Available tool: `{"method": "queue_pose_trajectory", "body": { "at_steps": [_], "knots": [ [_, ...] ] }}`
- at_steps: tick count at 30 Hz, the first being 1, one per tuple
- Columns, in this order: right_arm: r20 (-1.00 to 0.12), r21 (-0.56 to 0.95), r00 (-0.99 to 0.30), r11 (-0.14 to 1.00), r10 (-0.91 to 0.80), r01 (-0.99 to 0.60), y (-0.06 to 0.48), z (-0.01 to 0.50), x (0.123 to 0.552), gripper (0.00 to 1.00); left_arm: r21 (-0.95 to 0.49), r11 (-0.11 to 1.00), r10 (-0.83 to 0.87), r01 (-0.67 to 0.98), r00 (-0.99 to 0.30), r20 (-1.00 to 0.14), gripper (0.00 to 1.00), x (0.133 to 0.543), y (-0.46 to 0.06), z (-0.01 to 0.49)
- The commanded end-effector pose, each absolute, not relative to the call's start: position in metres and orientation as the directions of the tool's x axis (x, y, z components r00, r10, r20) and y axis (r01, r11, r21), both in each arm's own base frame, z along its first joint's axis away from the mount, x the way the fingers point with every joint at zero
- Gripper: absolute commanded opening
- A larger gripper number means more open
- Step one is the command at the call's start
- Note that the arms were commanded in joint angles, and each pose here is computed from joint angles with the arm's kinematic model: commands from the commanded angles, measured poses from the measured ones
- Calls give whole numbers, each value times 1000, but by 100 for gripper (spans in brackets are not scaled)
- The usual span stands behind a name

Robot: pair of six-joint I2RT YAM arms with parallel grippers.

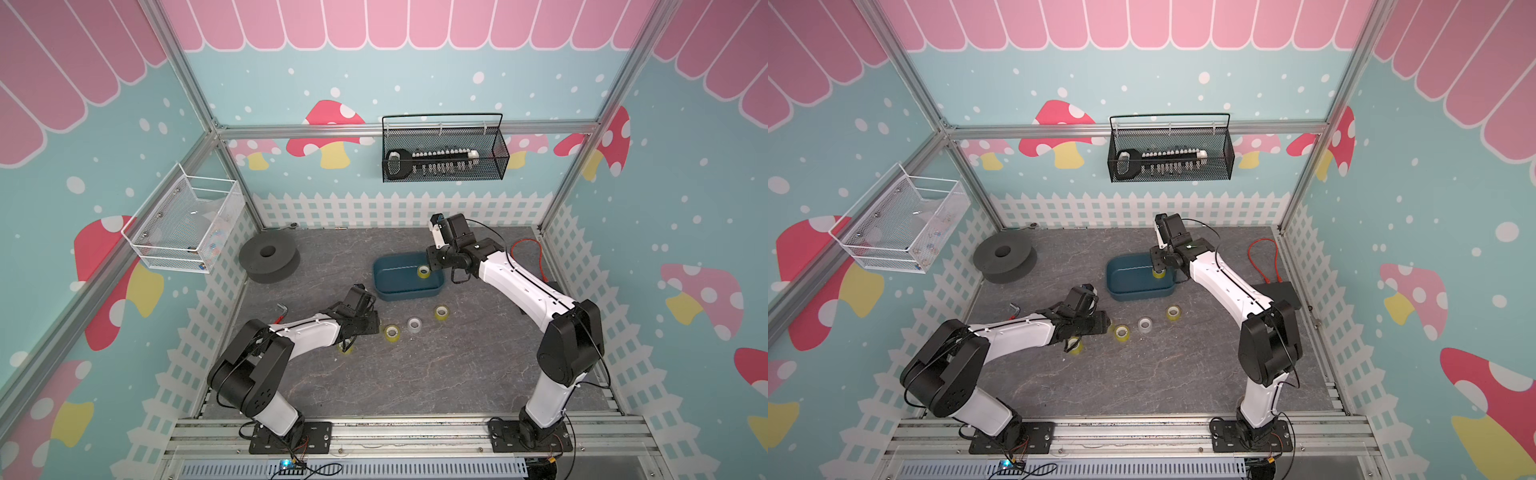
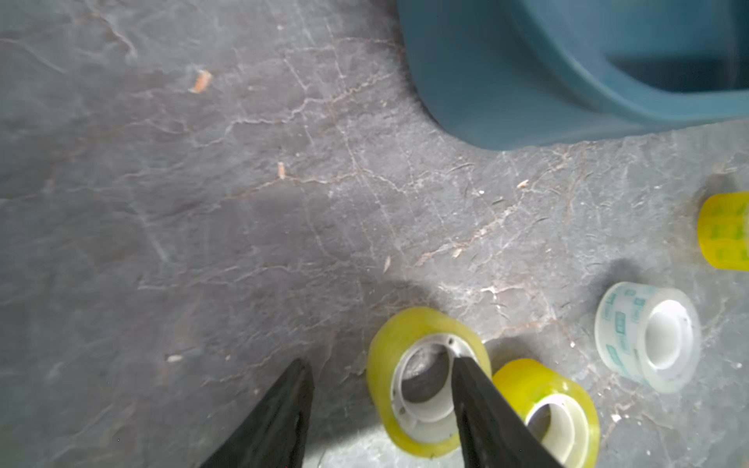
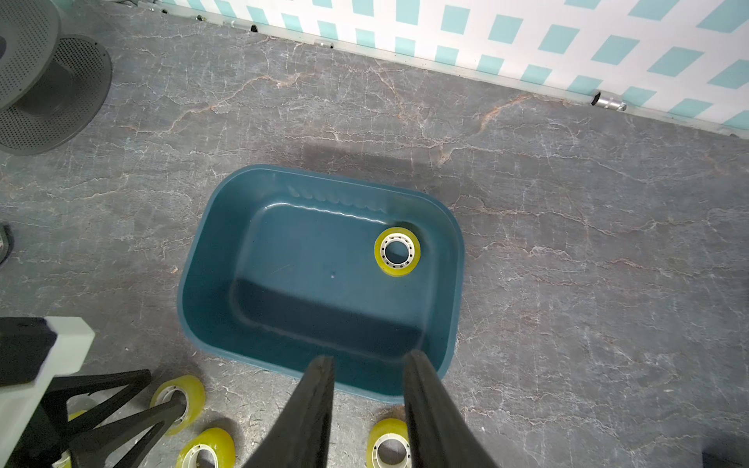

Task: Put the transparent tape into the storage box
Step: Pick up the tape from the center of the board, then place the tape in the storage box.

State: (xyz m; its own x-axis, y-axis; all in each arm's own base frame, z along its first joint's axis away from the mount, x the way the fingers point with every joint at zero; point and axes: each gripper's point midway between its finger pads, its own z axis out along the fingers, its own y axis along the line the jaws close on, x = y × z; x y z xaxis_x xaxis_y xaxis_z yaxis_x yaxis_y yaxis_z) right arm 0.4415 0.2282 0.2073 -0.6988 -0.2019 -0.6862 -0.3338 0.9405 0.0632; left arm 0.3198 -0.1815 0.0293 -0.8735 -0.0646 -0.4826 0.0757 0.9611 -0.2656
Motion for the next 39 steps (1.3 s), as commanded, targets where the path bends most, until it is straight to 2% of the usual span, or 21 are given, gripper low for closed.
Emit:
{"method": "queue_pose_trajectory", "body": {
  "at_steps": [1, 9, 20, 23, 30, 39],
  "knots": [
    [-703, 61, -684, 942, -193, -329, 226, 217, 436, 35, -213, 975, -50, 70, -858, -511, 58, 321, -171, 39],
    [-698, 55, -688, 943, -198, -327, 225, 213, 435, 35, -208, 975, -37, 73, -874, -484, 47, 326, -177, 28],
    [-695, 46, -691, 948, -197, -316, 221, 211, 434, 35, -199, 974, 1, 108, -881, -474, 43, 325, -188, 22],
    [-695, 43, -692, 949, -195, -311, 220, 211, 433, 34, -187, 975, 22, 121, -889, -458, 33, 322, -192, 16],
    [-701, 42, -688, 951, -190, -305, 219, 214, 432, 34, -157, 982, 19, 105, -882, -471, 0, 322, -185, 23],
    [-707, 40, -680, 949, -195, -313, 221, 217, 435, 33, -158, 979, 13, 130, -810, -586, 0, 342, -189, 92]
  ]
}}
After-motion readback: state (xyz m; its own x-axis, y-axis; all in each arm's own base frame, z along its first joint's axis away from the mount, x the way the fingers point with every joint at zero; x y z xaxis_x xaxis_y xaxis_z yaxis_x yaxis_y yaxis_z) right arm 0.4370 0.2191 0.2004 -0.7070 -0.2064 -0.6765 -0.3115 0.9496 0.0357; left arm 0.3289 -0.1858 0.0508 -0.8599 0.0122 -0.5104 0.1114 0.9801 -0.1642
